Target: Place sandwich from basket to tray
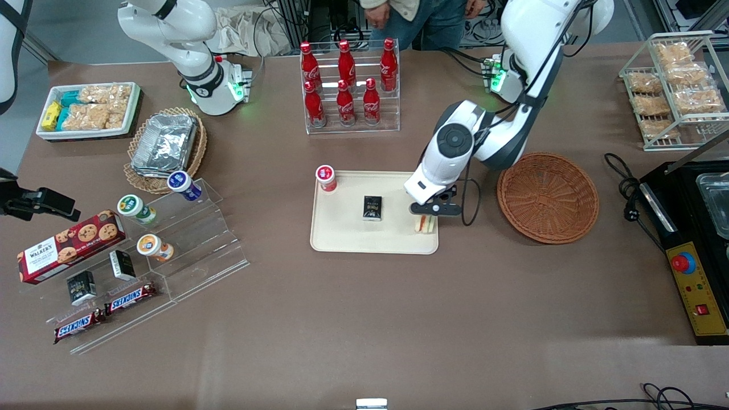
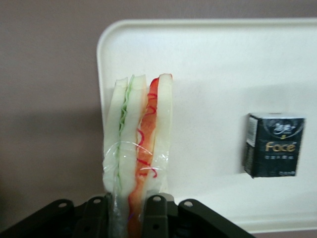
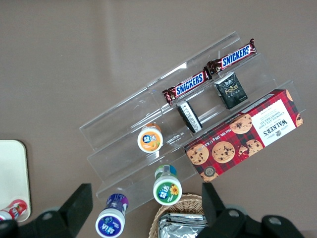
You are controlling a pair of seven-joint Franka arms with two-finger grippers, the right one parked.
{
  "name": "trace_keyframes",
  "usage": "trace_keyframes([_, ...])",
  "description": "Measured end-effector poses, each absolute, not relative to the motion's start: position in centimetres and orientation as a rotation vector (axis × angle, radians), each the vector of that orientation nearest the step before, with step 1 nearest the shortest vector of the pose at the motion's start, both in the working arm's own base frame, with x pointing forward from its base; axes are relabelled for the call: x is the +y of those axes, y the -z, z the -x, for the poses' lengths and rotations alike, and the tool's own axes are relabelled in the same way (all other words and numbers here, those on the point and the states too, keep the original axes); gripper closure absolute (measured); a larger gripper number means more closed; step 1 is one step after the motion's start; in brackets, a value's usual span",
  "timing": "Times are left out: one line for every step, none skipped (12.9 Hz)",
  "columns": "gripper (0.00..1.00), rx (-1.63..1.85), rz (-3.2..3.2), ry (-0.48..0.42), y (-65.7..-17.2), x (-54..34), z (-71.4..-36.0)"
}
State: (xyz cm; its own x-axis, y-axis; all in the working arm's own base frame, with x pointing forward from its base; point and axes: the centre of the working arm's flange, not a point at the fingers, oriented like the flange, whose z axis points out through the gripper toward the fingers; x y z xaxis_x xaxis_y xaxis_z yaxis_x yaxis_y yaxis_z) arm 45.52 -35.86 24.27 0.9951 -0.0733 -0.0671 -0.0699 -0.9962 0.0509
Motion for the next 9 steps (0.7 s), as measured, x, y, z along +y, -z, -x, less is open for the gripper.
trace_keyframes([0.79,-0.116,-3.094,0.119,-23.5,-36.1,-45.3])
trace_keyframes([0.79,-0.119,-3.098,0.128,-23.1,-36.1,-45.2])
trace_keyframes([0.79,-0.127,-3.104,0.129,-22.8,-36.0,-45.1])
trace_keyframes([0.79,-0.144,-3.113,0.126,-22.6,-36.0,-45.1])
trace_keyframes([0.72,-0.157,-3.12,0.124,-22.4,-35.9,-45.1])
trace_keyframes([0.62,-0.161,-3.123,0.127,-22.2,-35.9,-45.1])
trace_keyframes([0.51,-0.16,-3.125,0.127,-22.2,-35.8,-45.2])
trace_keyframes([0.42,-0.159,-3.125,0.124,-22.2,-35.8,-45.3])
trace_keyframes([0.32,-0.16,-3.124,0.12,-22.3,-35.8,-45.3])
